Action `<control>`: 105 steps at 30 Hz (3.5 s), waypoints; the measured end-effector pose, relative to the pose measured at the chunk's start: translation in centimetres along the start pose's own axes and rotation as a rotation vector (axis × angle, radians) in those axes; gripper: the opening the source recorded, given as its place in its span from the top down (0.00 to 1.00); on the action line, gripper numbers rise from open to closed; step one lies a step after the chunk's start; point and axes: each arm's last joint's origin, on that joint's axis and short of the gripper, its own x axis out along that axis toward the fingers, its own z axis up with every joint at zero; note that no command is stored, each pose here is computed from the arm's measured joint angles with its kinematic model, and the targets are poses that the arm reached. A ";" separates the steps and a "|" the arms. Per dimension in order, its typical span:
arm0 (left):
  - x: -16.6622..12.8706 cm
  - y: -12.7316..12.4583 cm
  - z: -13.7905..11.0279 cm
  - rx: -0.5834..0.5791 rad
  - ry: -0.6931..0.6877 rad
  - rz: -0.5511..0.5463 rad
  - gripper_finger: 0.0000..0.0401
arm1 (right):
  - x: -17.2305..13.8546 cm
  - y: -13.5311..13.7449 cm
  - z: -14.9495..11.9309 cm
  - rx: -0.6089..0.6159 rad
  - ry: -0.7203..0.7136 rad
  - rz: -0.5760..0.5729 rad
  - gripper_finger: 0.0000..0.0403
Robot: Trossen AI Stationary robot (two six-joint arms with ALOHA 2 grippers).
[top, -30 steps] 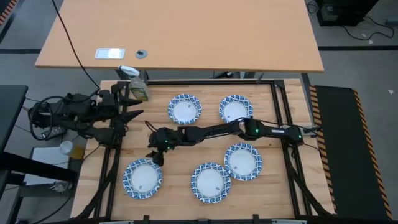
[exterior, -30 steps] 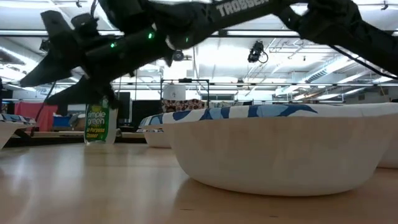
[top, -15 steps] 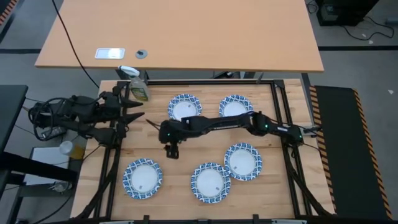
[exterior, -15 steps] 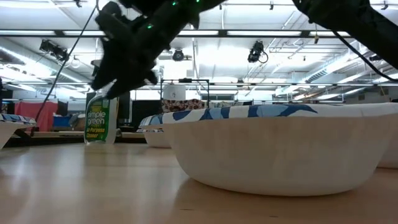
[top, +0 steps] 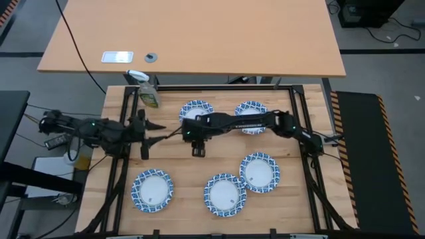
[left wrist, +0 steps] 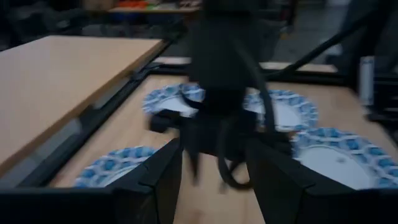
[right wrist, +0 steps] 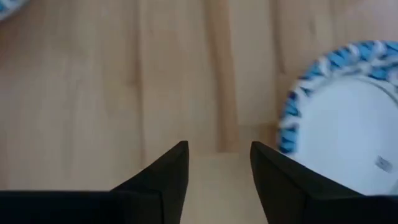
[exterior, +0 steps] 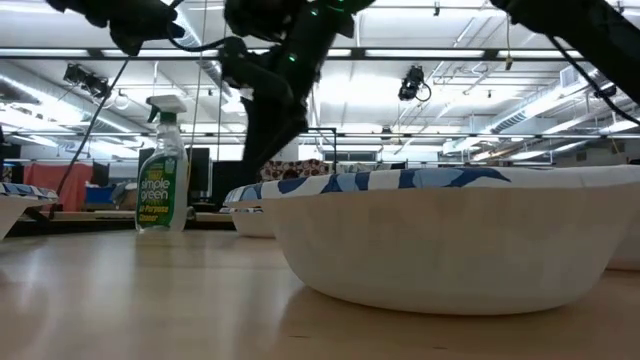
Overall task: Nest bowls inside each other
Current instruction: Stack the blue patterned bowl on top of the blue patterned bowl
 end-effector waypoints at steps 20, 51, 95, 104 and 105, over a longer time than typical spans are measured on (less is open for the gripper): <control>2.7 -0.8 -6.8 -0.146 0.123 0.142 0.55 | -1.3 -6.9 -9.4 -0.050 -0.161 -0.229 0.51; 3.8 -1.4 -6.4 -0.135 0.091 0.130 0.55 | 3.5 -19.9 -11.9 0.807 -0.105 0.102 0.25; 1.3 -1.1 -0.1 -0.046 0.013 0.008 0.55 | 3.6 -17.3 -9.6 0.661 -0.103 0.386 0.81; 1.3 -1.0 -0.4 -0.034 0.039 0.012 0.55 | 1.7 -16.6 -8.6 0.657 -0.127 0.430 0.81; 1.3 -1.0 -0.4 -0.036 0.038 0.012 0.55 | 1.0 -16.6 -8.3 0.651 -0.142 0.417 0.81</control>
